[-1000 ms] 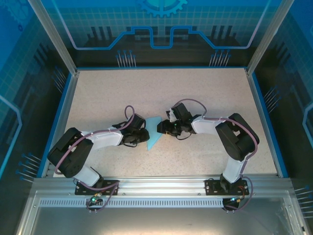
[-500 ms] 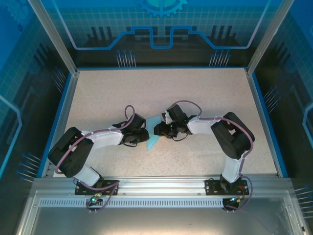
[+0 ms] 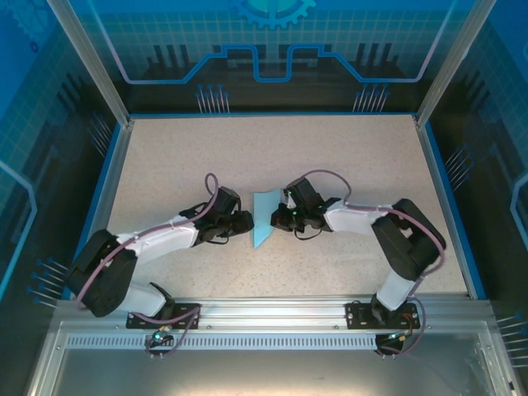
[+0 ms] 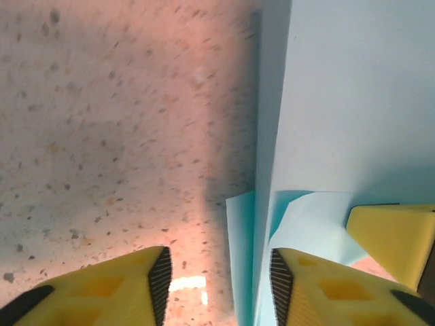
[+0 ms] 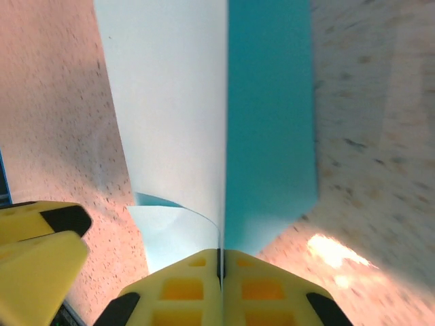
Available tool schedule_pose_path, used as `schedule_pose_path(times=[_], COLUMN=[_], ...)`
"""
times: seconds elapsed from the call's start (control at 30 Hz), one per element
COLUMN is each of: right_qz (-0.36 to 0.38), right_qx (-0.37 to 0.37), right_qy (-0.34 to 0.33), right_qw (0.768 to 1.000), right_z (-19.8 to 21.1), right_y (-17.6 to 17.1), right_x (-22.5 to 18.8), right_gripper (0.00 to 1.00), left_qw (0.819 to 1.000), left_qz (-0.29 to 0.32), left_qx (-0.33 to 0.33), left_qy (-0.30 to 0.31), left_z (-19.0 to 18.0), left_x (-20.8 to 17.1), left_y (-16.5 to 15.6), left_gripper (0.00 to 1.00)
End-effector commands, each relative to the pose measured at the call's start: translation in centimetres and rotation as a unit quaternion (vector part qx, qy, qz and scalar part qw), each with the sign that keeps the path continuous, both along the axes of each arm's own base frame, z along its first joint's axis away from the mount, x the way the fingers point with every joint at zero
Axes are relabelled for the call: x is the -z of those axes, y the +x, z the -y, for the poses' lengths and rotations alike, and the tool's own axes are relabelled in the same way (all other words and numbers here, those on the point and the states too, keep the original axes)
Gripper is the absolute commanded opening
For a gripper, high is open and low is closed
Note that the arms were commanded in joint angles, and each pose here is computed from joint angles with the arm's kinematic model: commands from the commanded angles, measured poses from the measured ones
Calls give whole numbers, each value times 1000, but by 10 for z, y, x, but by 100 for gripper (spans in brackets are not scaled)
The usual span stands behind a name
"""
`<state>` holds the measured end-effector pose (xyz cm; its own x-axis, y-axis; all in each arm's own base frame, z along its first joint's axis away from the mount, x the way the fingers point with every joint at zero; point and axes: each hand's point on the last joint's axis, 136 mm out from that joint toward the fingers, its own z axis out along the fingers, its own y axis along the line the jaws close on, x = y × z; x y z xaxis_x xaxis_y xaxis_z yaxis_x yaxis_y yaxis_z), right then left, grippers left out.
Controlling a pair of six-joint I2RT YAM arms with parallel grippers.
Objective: Fold a paper plane with a square sheet of paper (pick it up from the middle)
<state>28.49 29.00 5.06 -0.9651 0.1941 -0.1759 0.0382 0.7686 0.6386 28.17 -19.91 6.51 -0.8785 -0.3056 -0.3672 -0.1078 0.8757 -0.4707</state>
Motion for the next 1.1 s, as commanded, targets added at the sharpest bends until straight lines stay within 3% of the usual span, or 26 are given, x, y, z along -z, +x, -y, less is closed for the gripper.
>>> schedule_pose_path(times=[0.0,0.17,0.37,0.57,0.7,0.93,1.07], right_qz=[11,43,93,53,26,-11,-34], right_qx=[71,122,131,159,170,199,221], right_qy=[-47,-86,-83,-96,-65,-23,-9], right_qw=[996,988,983,981,983,980,975], right_z=[30,54,55,57,44,30,32], right_y=[-3,-9,-5,-7,-5,1,3], right_x=[-8,-35,-65,-45,-31,-22,-19], right_gripper=[0,0,0,0,0,0,0], left_qw=[999,992,987,980,972,952,929], left_qz=[37,93,126,152,169,208,255], left_qx=[31,65,81,124,160,222,264], left_qy=[-14,-47,-56,-44,-28,28,50], left_z=[6,20,22,34,45,60,68], left_x=[-23,-53,-67,-62,-53,-30,-22], left_y=[-4,-8,-11,-18,-23,-24,-23], left_gripper=[52,64,71,82,86,83,76])
